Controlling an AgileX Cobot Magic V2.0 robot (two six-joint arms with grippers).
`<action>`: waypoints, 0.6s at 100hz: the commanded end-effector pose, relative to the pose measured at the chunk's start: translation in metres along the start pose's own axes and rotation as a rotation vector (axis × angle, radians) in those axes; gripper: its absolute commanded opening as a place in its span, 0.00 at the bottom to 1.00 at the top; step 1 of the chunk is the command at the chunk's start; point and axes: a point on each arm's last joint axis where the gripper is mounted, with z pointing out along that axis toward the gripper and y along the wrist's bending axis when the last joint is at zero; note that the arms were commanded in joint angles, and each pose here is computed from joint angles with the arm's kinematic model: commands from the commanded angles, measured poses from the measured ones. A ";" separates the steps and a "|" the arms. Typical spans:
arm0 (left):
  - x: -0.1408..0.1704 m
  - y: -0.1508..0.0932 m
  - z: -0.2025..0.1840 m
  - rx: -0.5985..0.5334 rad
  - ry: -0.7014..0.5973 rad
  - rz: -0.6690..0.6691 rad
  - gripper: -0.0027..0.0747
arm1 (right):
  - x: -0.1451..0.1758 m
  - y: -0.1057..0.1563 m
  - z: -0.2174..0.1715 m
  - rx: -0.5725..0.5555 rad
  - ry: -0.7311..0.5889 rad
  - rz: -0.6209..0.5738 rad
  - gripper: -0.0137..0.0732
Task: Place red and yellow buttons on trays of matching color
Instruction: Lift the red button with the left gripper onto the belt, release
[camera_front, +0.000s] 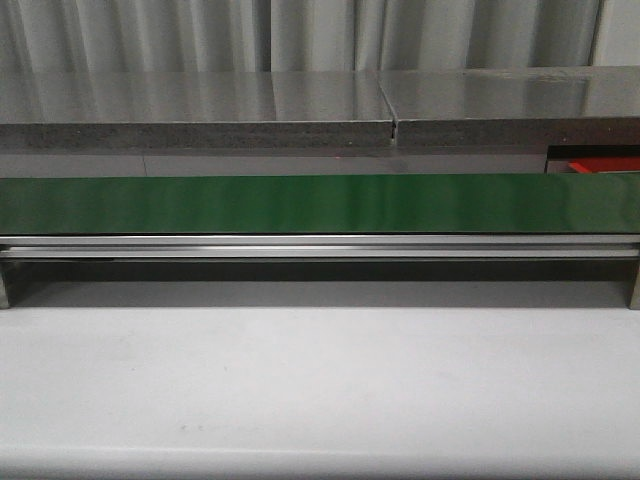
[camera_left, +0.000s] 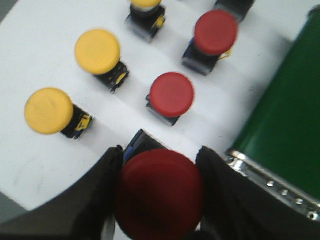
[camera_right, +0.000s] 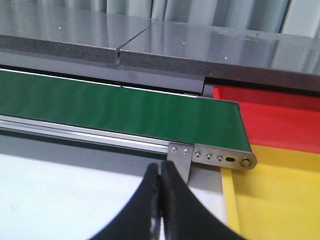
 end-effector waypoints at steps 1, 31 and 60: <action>-0.022 -0.021 -0.037 0.057 -0.133 0.063 0.01 | -0.009 0.000 -0.002 0.001 -0.102 -0.013 0.02; -0.045 -0.092 -0.049 0.185 -0.162 0.218 0.01 | -0.009 0.000 -0.002 0.001 -0.102 -0.013 0.02; -0.035 -0.136 -0.007 0.240 -0.032 0.282 0.01 | -0.009 0.000 -0.002 0.001 -0.102 -0.013 0.02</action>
